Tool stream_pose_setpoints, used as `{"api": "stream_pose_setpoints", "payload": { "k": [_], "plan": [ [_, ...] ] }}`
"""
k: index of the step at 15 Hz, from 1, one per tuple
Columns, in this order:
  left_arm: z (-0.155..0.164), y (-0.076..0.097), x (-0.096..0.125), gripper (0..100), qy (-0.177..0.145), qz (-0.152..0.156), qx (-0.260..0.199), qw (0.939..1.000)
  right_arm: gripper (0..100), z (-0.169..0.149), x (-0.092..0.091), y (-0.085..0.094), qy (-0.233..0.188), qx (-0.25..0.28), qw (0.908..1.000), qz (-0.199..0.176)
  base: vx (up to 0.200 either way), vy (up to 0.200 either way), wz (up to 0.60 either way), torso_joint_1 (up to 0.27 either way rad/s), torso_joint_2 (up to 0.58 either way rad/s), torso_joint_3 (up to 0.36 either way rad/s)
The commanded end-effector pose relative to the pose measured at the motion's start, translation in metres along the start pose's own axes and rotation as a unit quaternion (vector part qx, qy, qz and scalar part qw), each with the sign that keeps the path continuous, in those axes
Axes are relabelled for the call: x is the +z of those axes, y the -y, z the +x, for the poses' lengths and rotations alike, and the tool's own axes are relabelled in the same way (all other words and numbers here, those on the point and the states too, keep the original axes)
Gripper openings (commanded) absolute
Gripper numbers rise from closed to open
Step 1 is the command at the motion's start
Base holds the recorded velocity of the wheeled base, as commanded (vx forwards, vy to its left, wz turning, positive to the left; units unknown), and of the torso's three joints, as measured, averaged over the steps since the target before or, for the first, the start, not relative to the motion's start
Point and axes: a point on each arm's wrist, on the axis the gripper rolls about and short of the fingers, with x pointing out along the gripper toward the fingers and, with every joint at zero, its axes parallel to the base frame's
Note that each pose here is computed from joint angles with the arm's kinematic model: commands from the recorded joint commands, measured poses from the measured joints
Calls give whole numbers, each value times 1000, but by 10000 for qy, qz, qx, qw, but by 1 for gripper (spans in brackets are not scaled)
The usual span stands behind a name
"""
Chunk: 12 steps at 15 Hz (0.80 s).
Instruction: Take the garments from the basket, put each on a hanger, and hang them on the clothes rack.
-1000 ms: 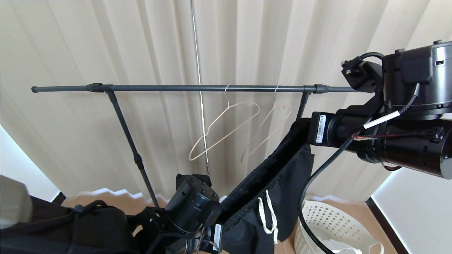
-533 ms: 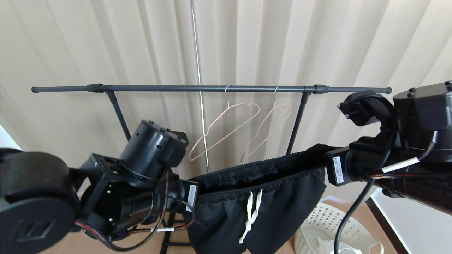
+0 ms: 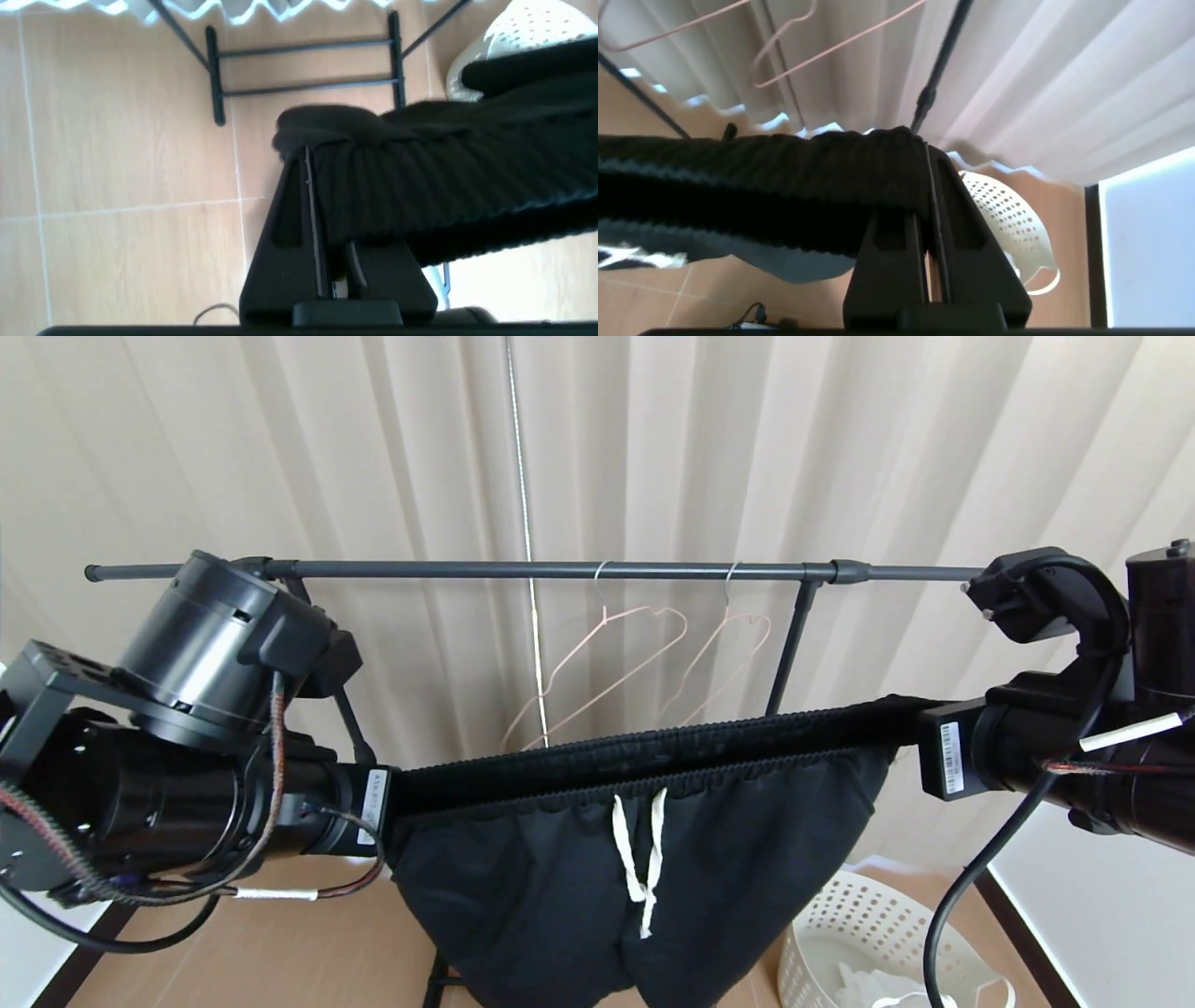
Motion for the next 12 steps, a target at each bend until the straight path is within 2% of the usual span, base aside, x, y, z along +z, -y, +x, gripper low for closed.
{"api": "stream_pose_setpoints", "payload": {
  "k": [1, 3, 5, 7, 9, 12],
  "plan": [
    [-11, -13, -13, 0, 47, -75, 51, 9999, 0, 5, 3, 9, -3, -203, 9997, 114, 0, 0, 0, 0, 0, 0],
    [-14, -14, -13, 0, 92, -85, 26, 9999, 0, 5, 3, 10, -10, -210, 9997, 106, 0, 0, 0, 0, 0, 0],
    [-18, -11, -4, 0, 244, 42, -82, 9997, 0, 6, 1, 9, -31, -213, 9997, 103, 0, 0, 0, 0, 0, 0],
    [-21, 2, 20, 0, 681, 338, -485, 9959, 0, 3, 1, 1, -17, -39, 10000, 14, 0, 0, 0, 0, 0, 0],
    [-11, 18, 52, 0, 961, 557, -639, 9918, 0, -6, -2, -12, -18, 261, 9995, -164, 0, 0, 0, 0, 0, 0],
    [26, 50, 100, 0, 1161, 473, -710, 9896, 0, -25, -13, -22, -9, 690, 9956, -636, 0, 0, 0, 0, 0, 0]
  ]
}}
